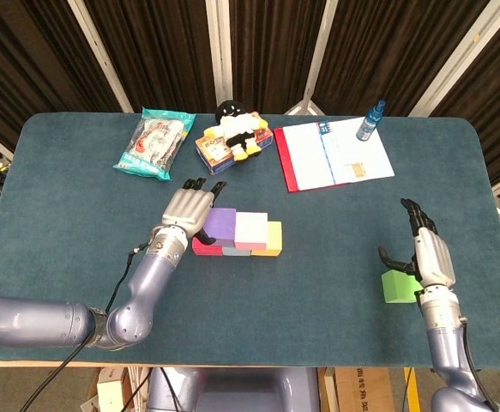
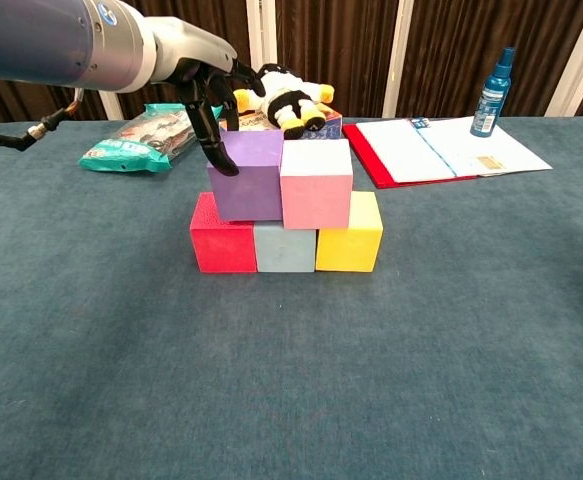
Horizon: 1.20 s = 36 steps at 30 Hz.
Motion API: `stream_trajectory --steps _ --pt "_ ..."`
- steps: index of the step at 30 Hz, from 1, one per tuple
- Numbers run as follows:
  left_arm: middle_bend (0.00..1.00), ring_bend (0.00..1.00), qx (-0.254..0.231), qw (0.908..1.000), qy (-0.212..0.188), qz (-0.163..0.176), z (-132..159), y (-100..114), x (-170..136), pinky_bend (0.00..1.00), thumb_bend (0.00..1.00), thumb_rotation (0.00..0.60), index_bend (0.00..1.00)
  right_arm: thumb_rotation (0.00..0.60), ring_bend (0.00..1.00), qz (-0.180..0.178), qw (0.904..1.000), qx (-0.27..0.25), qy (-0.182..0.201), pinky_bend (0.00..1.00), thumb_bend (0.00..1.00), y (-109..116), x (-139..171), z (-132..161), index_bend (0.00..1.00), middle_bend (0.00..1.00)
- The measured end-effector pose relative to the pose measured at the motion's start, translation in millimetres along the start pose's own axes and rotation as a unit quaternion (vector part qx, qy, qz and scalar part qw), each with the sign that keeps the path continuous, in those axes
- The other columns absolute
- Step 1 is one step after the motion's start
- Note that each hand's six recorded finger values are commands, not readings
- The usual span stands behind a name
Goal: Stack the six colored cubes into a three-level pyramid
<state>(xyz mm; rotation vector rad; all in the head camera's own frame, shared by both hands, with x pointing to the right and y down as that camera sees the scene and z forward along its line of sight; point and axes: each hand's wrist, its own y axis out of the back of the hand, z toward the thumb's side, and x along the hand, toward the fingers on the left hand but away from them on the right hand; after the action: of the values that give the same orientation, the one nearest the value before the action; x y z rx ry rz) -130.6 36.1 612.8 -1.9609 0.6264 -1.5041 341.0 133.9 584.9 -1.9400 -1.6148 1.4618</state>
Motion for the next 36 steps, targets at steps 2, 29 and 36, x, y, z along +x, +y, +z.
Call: stream_trajectory --steps 2,29,36 --pt "0.38 0.02 0.001 1.0 0.002 0.0 -1.2 0.1 0.4 0.0 0.27 0.6 0.03 0.6 0.0 0.0 1.0 0.0 0.0 0.0 0.36 -0.2 0.0 -0.1 0.0 0.0" --pt "0.38 0.02 0.002 1.0 -0.002 0.0 -2.7 1.0 -2.1 0.0 0.27 0.6 0.03 0.6 0.0 0.0 1.0 -0.003 -0.001 0.0 0.36 -0.1 -0.4 -0.4 0.0 0.0" --pt "0.39 0.02 0.001 1.0 0.006 -0.002 -11.3 0.8 -2.8 0.0 0.27 0.6 0.03 0.6 0.0 0.001 1.0 -0.004 0.001 0.0 0.36 -0.9 0.4 0.7 0.0 0.0"
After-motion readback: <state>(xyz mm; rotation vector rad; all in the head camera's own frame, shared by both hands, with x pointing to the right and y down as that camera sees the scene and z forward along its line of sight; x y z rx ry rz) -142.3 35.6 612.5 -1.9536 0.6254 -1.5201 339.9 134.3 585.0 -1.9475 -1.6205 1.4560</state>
